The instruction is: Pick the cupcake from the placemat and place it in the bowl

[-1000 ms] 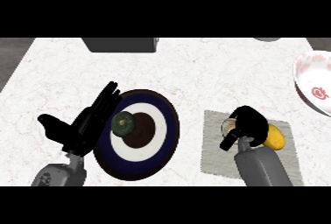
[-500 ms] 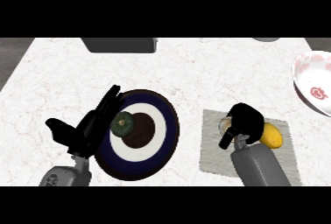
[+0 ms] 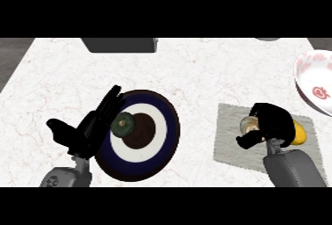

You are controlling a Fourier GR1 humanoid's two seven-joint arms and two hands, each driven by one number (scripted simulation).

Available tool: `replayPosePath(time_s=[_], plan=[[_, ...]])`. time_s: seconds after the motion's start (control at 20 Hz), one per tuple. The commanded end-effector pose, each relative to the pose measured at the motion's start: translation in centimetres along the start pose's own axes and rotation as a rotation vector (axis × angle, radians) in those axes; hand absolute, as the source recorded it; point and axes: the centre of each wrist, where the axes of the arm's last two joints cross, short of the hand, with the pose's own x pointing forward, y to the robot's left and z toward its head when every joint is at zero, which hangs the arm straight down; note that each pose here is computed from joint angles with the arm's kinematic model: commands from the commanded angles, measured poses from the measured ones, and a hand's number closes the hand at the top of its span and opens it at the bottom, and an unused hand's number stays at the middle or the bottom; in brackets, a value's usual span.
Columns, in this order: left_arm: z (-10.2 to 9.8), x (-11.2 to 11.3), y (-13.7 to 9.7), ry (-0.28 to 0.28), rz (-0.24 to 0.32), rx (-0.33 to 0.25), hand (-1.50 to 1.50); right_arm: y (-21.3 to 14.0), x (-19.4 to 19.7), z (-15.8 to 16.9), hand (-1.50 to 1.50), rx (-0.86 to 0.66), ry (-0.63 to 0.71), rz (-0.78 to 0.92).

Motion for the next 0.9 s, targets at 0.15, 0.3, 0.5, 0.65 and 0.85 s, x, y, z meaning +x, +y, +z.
replayPosePath(time_s=[0.15,0.3,0.5,0.65,0.85], plan=[[-0.5,1.6,0.7,-0.014,-0.021,0.017,0.00,-6.1,-1.4,3.9,1.50,-0.181,-0.060,-0.081],[0.6,-1.4,1.2,0.012,-0.008,0.016,0.00,-9.0,0.6,6.6,1.50,-0.283,-0.049,-0.137],[1.1,-0.6,-0.6,-0.006,0.013,0.018,0.00,-13.8,-0.7,9.1,1.50,-0.421,-0.029,-0.125],[0.3,-0.3,0.3,0.000,-0.011,0.003,0.00,-15.3,-0.4,10.0,1.50,-0.469,-0.006,-0.135],[0.2,0.4,1.2,0.005,-0.011,-0.006,0.00,-19.7,-1.7,9.1,1.50,-0.505,0.010,-0.185]])
